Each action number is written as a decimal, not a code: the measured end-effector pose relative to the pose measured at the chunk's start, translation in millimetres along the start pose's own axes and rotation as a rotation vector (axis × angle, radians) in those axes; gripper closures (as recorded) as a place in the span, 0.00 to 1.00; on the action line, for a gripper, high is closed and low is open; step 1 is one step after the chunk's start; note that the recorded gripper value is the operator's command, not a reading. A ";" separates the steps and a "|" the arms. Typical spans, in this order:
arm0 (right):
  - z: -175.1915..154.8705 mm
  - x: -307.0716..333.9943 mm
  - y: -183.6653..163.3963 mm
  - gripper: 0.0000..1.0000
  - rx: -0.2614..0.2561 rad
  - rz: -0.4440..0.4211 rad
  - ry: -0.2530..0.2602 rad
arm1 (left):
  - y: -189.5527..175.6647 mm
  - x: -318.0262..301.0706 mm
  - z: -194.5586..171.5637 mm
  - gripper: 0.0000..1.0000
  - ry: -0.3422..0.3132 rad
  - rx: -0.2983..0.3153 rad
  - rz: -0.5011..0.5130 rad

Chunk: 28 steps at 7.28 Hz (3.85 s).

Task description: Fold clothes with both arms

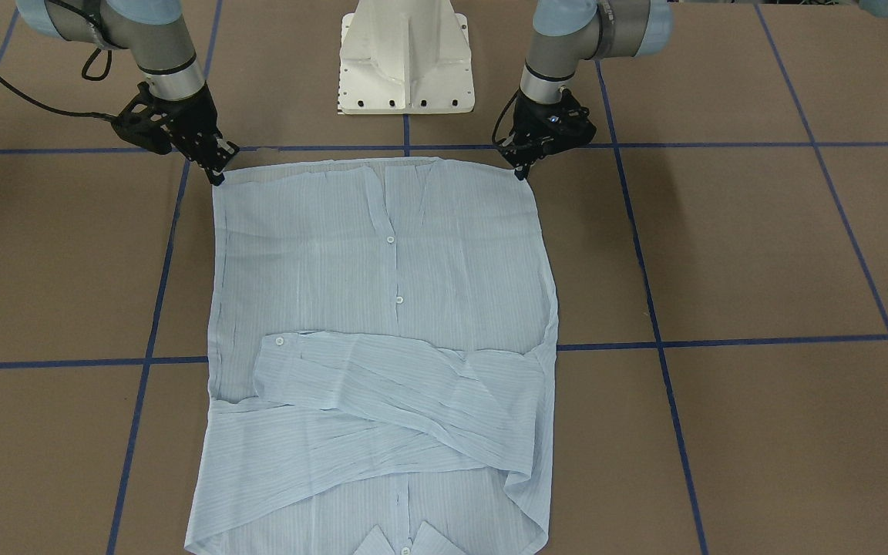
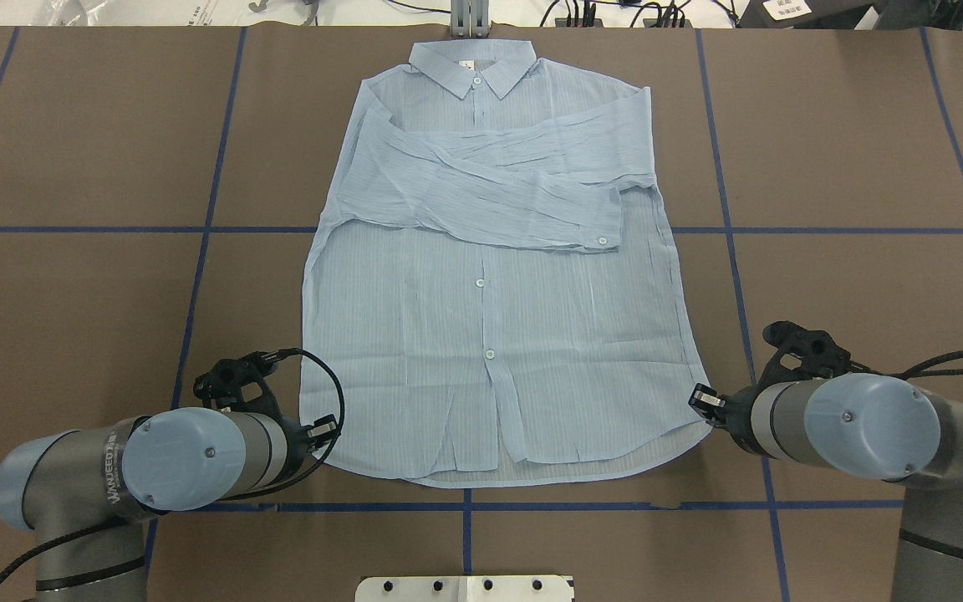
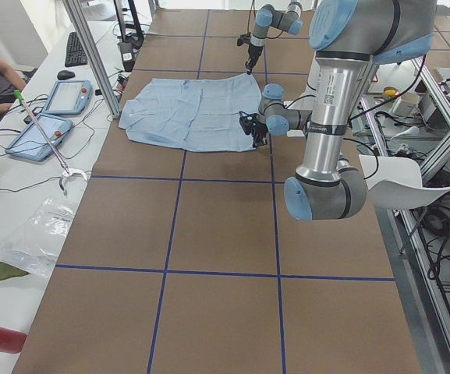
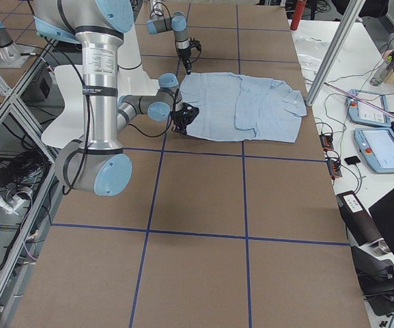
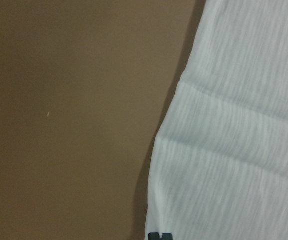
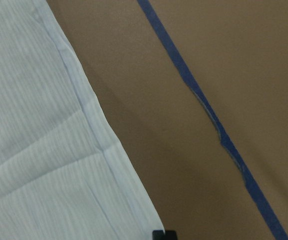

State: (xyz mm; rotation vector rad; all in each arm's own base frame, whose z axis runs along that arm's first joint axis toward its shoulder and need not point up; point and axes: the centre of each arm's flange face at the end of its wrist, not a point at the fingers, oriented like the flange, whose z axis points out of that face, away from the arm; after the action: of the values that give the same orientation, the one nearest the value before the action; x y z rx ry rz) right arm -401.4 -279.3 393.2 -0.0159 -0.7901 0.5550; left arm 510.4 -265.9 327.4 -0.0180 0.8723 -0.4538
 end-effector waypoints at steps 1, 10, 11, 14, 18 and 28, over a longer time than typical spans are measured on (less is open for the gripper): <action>-4.6 -2.0 1.1 1.00 -0.003 0.002 -0.009 | 2.4 0.4 -9.0 1.00 0.011 -0.006 0.000; -119.7 -57.2 -46.1 1.00 -0.007 0.114 -0.134 | -92.1 46.3 -172.7 1.00 0.228 0.012 -0.161; -122.3 -95.8 -79.9 1.00 0.020 0.094 -0.104 | -131.4 63.6 -170.9 1.00 0.234 0.061 -0.129; -104.0 -145.6 -191.2 1.00 0.072 -0.108 0.010 | -230.5 86.2 -139.8 1.00 0.208 0.152 0.106; -43.3 -200.4 -295.5 1.00 0.067 -0.369 0.144 | -334.7 109.6 -58.0 1.00 0.112 0.194 0.377; 90.1 -242.0 -362.3 1.00 0.041 -0.369 0.203 | -415.8 114.6 41.0 0.49 0.126 0.257 0.362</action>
State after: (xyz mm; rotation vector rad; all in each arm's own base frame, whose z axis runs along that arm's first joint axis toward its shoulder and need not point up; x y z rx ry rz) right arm -430.9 -722.8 373.7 0.1087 -0.5654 0.2146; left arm 447.6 -693.9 352.1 0.4027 0.9123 -0.2251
